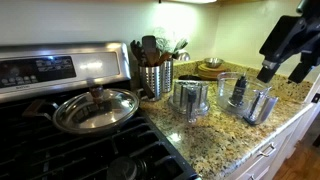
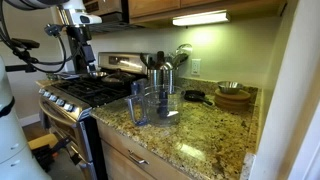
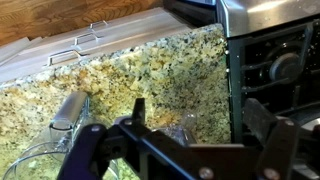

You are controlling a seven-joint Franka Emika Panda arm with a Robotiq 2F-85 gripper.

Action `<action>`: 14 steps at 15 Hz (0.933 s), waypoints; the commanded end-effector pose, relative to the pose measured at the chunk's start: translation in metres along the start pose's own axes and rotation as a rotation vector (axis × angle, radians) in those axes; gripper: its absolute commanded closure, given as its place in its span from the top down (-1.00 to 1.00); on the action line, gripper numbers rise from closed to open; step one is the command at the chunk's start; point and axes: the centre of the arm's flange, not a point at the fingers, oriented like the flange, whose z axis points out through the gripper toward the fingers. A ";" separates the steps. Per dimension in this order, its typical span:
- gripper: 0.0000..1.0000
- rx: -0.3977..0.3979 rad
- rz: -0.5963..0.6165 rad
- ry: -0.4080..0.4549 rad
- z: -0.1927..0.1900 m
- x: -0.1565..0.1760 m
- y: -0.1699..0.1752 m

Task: Remove the black object out of the jar

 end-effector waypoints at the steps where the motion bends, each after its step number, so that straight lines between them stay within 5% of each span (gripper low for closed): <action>1: 1.00 -0.004 0.001 -0.006 0.003 -0.001 0.001; 7: 1.00 -0.010 0.003 -0.016 0.007 -0.001 0.003; 14: 1.00 -0.062 -0.042 -0.085 -0.010 0.044 0.020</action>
